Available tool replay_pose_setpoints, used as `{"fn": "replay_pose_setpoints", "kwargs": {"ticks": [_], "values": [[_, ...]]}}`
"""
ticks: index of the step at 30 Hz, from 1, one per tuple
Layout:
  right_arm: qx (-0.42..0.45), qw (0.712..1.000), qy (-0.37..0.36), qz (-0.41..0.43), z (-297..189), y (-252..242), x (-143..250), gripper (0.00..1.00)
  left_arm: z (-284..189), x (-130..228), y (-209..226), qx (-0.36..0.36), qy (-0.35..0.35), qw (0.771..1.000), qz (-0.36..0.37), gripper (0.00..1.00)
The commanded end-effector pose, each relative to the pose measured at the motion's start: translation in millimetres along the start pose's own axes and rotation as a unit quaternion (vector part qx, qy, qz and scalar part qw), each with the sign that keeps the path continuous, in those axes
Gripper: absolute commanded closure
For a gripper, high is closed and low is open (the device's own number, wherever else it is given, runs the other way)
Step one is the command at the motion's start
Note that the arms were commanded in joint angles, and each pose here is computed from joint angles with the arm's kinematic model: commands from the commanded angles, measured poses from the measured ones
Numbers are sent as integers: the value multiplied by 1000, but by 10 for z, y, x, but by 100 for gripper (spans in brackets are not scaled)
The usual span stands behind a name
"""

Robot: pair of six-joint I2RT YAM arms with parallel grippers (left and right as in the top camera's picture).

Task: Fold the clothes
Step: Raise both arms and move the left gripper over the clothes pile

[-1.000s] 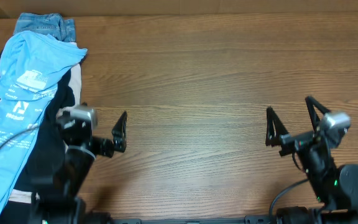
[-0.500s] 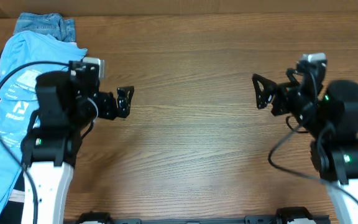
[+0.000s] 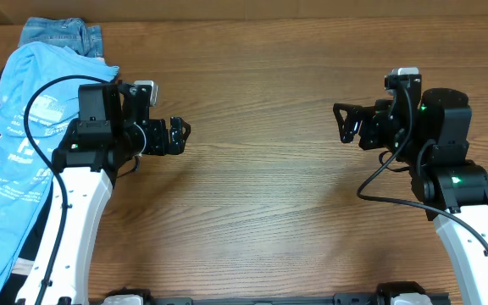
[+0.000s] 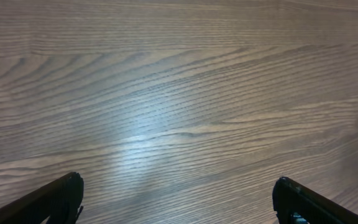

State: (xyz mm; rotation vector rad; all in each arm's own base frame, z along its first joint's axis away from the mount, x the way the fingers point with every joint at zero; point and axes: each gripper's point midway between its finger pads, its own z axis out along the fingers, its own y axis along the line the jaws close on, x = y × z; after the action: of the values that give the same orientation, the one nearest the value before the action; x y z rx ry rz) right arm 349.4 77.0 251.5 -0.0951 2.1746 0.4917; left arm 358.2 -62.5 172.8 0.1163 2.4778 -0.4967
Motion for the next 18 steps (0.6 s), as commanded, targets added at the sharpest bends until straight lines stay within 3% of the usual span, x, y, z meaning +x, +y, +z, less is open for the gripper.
{"fn": "replay_pose_setpoints", "kwargs": {"ticks": [1, 7, 13, 18], "values": [[-19, 1000, -16, -5, -68, 96, -139, 0, -36, -106, -154, 39, -14, 999, 27, 0], [-23, 1000, -17, -6, -69, 113, -145, 0, -64, -184, -202, 50, -26, 998, 24, 0], [-22, 1000, -11, -4, -68, 109, -117, 0, -295, -521, 6, -39, -62, 997, 1, 0], [-21, 1000, -3, -1, -67, 102, -75, 0, -569, -880, 303, -152, -92, 984, 7, 0]]}}
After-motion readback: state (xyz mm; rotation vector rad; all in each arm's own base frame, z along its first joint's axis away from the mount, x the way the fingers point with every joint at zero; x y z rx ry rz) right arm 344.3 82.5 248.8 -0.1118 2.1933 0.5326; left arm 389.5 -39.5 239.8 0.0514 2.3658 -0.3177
